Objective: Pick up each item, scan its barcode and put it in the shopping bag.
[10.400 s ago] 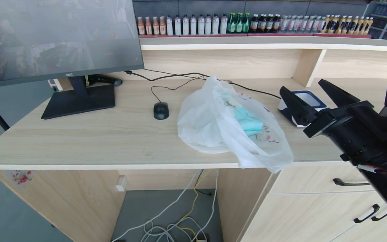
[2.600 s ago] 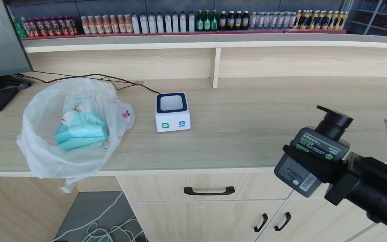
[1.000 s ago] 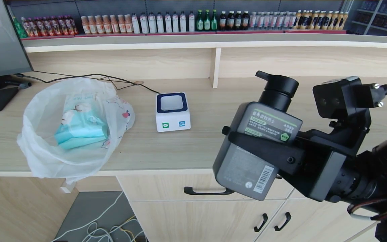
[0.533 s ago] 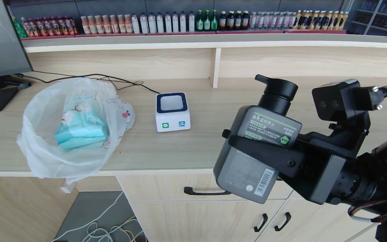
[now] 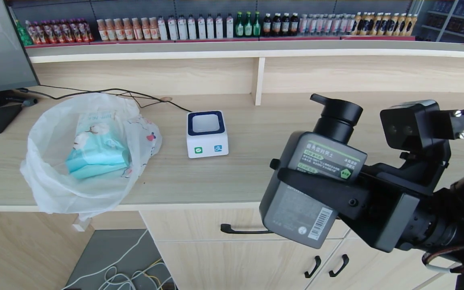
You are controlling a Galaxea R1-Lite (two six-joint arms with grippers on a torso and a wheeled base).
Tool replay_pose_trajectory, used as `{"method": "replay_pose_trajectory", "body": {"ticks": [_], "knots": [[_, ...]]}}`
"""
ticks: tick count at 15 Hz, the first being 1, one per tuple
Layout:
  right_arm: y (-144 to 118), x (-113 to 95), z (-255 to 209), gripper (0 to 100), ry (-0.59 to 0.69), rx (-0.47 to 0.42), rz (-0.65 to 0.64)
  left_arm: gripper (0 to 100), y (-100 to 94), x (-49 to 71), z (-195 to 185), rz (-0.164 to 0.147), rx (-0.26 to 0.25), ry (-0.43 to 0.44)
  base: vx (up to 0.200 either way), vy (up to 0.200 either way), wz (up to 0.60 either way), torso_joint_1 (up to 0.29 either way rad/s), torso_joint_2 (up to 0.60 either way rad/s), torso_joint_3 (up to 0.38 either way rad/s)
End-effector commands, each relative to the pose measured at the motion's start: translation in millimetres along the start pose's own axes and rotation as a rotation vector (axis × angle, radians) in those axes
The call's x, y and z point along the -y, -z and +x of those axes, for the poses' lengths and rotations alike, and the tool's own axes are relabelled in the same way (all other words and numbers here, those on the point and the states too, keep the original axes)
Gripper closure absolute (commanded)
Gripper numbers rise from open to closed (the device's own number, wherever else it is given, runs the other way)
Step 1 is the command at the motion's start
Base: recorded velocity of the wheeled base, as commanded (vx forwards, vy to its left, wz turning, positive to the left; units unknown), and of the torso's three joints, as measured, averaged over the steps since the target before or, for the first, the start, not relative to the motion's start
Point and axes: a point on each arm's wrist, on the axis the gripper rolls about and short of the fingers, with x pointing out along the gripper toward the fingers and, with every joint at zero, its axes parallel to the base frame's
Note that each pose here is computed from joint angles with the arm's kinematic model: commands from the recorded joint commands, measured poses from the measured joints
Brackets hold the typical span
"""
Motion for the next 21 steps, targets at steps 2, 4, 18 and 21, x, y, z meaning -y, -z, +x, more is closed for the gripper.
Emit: {"method": "replay_pose_trajectory", "body": {"ticks": [2,4,18,21], "knots": [[-7,-2,-5,100,0.049,0.048,-0.034,0,0.0,0.0,0,0.0,0.0,0.0,0.0,0.0,0.0,0.0,0.0,0.0],[-10,-4,-9,100,0.113,0.105,-0.044,0,0.0,0.0,0,0.0,0.0,0.0,0.0,0.0,0.0,0.0,0.0,0.0],[-6,-12,-45,100,0.674,0.243,-0.517,0,0.0,0.0,0,0.0,0.0,0.001,0.0,0.0,0.0,0.0,0.0,0.0],[5,-19,-62,100,0.732,0.181,-0.573,0,0.0,0.0,0,0.001,0.0,0.001,0.0,0.0,0.0,0.0,0.0,0.0]]}}
